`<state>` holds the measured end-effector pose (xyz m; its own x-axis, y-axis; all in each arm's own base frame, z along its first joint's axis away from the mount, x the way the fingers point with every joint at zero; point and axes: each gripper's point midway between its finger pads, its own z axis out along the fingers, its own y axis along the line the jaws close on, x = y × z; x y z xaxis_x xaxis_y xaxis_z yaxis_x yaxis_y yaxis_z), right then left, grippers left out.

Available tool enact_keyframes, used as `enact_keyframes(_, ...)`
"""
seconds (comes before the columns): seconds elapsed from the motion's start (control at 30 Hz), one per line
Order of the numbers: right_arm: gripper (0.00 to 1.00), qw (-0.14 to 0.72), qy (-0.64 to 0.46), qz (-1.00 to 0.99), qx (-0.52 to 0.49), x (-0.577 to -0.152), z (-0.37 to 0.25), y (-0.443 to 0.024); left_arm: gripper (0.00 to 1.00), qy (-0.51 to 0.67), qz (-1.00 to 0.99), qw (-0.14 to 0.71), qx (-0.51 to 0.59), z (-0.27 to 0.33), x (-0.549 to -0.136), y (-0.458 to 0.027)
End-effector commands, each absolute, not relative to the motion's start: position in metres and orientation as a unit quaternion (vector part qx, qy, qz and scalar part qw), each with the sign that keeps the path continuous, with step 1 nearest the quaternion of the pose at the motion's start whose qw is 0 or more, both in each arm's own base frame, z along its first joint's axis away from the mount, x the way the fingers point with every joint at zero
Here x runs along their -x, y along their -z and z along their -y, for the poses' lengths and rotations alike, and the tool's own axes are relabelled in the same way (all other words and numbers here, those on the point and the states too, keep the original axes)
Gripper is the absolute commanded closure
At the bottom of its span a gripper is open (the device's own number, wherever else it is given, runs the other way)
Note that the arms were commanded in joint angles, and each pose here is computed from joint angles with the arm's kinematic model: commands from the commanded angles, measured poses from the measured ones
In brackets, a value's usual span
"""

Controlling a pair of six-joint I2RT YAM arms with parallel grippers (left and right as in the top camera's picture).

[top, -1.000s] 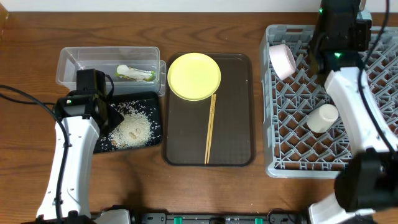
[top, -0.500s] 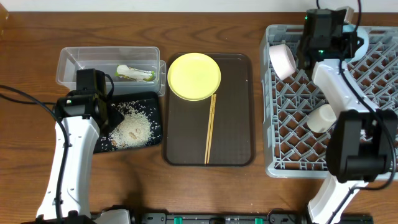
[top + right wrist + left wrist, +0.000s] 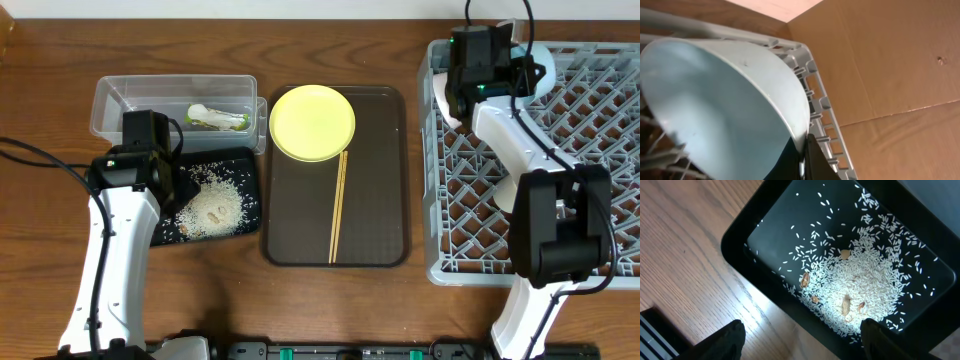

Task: Sort waste into correct bins and load items into the dishwasher rack
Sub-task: 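Carry the blue bowl into the dish rack and release it, then reach the right gripper to the chopsticks and pinch one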

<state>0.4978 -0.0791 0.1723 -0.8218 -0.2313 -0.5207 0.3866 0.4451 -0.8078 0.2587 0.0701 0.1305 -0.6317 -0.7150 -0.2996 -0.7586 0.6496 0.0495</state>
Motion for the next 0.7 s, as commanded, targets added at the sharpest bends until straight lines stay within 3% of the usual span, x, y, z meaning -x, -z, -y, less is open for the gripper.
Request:
enact_keyframes(0.0,0.93,0.316,0.488,-0.810,-0.073,-0.497,0.060,-0.155,0.23,-0.087,-0.899,0.132,0.409,-0.072,-0.259,-0.134)
enact_keyframes(0.1,0.81,0.309,0.423,-0.848,-0.076,-0.488,0.045,-0.137,0.23,-0.087,-0.899,0.132,0.409,-0.072,-0.259,-0.134)
enact_keyframes(0.23,0.75,0.312,0.296,-0.895,-0.119,-0.474,0.021,-0.133,0.23,-0.087,-0.899,0.132,0.409,-0.072,-0.259,-0.134)
enact_keyframes(0.47,0.57,0.359,0.163,-0.913,-0.106,-0.454,-0.016,-0.199,0.23,-0.087,-0.899,0.132,0.409,-0.072,-0.259,-0.134)
enact_keyframes(0.67,0.52,0.350,-0.047,-0.935,-0.019,-0.425,-0.101,-0.227,0.23,-0.087,-0.899,0.133,0.409,-0.072,-0.259,-0.134)
